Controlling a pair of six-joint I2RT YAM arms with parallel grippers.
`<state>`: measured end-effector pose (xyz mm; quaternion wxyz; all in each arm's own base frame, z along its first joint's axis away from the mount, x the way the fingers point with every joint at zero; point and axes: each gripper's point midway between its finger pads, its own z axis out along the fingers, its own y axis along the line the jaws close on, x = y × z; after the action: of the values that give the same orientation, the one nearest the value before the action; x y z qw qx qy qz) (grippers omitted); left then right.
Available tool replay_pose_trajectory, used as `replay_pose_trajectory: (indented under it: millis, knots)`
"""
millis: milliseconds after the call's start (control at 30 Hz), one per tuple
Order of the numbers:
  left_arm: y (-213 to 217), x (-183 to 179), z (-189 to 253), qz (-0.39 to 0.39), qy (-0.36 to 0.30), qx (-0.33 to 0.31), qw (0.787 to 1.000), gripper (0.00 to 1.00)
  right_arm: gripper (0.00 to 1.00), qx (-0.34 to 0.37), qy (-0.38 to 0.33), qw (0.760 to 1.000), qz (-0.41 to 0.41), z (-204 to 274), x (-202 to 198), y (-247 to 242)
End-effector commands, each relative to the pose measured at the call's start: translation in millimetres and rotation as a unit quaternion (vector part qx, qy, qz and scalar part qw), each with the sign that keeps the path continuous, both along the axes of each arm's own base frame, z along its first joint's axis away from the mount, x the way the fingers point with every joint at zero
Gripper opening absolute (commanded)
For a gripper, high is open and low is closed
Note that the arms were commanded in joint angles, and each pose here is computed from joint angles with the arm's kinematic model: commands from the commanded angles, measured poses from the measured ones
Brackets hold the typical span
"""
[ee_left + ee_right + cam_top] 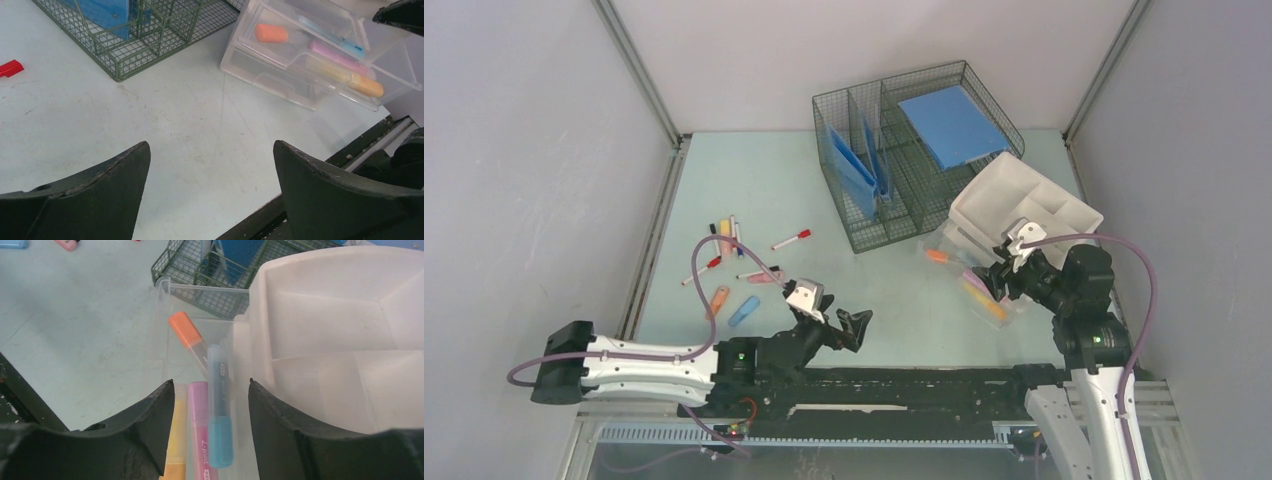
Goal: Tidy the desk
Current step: Place the stationery in the drawer.
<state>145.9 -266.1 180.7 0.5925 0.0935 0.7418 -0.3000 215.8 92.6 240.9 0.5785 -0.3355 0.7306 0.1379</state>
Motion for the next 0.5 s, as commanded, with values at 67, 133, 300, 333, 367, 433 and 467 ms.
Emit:
replay_pose_trajectory:
  millis: [67, 133, 300, 333, 367, 433, 467]
  knots:
    - [9.7, 6.5, -0.1, 0.026, 0.008, -0.019, 0.999, 1.0, 0.63, 0.005, -0.013, 0.999, 0.034, 10.0, -7.8, 10.3]
    - [11.6, 7.8, -2.5, 0.029, 0.011, -0.017, 0.999, 1.0, 0.63, 0.007, -0.013, 0.999, 0.039, 10.4, -9.6, 11.7]
    - [17.5, 12.4, -8.8, 0.039, 0.023, -0.013, 0.999, 1.0, 0.63, 0.01, -0.014, 0.999, 0.051, 11.1, -13.3, 15.2]
    - [19.7, 14.4, -11.0, 0.043, 0.028, -0.011, 0.999, 1.0, 0.63, 0.01, -0.014, 0.998, 0.053, 10.7, -13.7, 15.7]
    - [22.8, 17.3, -13.0, 0.049, 0.033, -0.01, 0.998, 1.0, 0.63, 0.01, -0.015, 0.998, 0.055, 11.2, -14.4, 16.1]
    - [33.6, 27.2, -17.3, 0.069, 0.045, -0.003, 0.997, 1.0, 0.64, 0.01, -0.015, 0.998, 0.059, 11.3, -15.4, 17.1]
    - [39.9, 32.1, -18.5, 0.079, 0.048, 0.0, 0.996, 1.0, 0.64, 0.01, -0.014, 0.998, 0.061, 10.7, -15.9, 17.7]
